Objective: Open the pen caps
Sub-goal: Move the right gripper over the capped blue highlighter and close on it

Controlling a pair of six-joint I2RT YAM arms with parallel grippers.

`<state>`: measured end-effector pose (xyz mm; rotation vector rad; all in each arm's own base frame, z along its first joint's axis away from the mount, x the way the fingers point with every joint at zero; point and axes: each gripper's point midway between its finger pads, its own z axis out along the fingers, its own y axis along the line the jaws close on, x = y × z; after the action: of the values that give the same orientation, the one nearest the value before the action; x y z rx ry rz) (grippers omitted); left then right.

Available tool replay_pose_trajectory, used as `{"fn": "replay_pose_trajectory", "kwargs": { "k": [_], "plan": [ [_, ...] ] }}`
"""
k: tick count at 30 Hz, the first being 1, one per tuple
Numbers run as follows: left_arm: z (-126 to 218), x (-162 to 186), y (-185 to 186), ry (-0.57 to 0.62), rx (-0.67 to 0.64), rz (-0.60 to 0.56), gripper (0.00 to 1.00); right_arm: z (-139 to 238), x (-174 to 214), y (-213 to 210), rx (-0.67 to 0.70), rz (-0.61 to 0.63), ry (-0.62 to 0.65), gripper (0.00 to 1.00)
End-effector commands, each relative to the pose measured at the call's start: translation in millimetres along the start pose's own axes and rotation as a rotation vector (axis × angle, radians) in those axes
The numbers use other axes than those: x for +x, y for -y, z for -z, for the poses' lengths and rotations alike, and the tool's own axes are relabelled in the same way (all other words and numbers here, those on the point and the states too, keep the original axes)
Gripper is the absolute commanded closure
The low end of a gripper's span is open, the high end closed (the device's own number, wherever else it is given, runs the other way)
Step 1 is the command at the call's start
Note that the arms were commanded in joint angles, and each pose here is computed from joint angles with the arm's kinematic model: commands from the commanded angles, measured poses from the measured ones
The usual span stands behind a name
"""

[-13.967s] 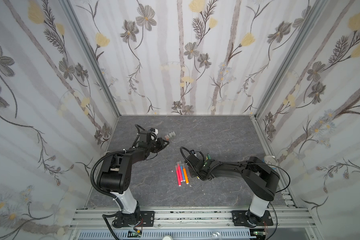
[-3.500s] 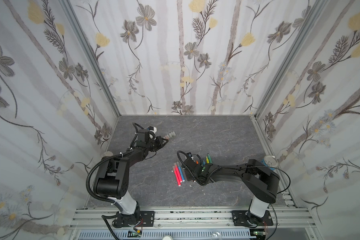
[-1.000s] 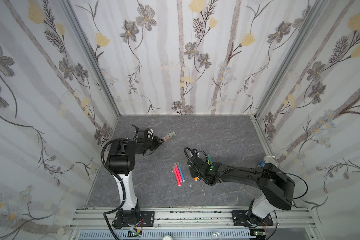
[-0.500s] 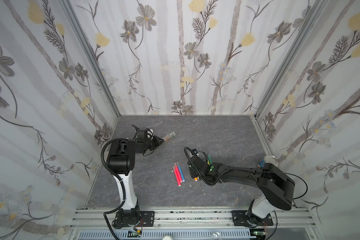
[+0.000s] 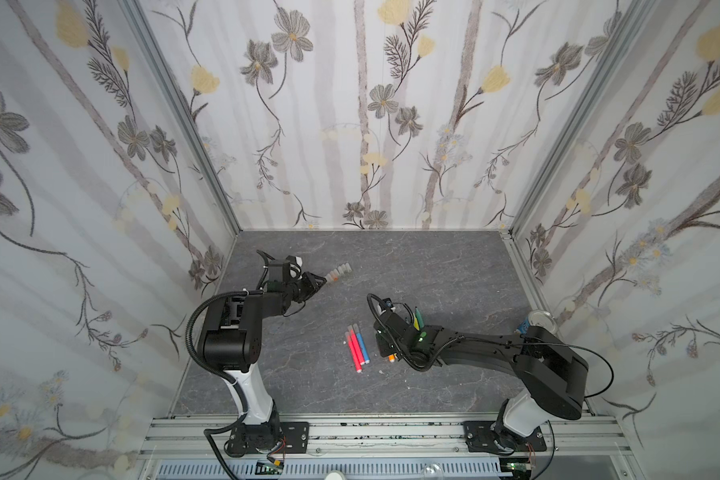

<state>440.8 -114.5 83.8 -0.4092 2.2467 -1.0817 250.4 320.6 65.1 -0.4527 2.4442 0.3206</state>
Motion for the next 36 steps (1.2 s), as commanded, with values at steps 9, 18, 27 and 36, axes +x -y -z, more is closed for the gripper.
{"fn": "replay_pose_trajectory", "kwargs": {
  "k": [9,18,27,36],
  "plan": [
    [31.4,3.1,20.9,0.052,0.003,-0.052,0.73,-16.8,-11.5,-35.3,-0.056,0.003,-0.016,0.65],
    [28.2,5.9,26.9,0.041,0.038,-0.051,0.72,-31.8,-4.6,-44.4,-0.057,0.018,-0.064,0.65],
    [26.1,9.4,25.6,0.030,0.049,-0.049,0.72,-39.5,0.9,-49.7,-0.064,0.026,-0.086,0.65],
    [22.2,10.7,24.1,0.024,0.058,-0.047,0.72,-47.9,14.9,-49.7,-0.051,0.034,-0.128,0.65]
  ]
}}
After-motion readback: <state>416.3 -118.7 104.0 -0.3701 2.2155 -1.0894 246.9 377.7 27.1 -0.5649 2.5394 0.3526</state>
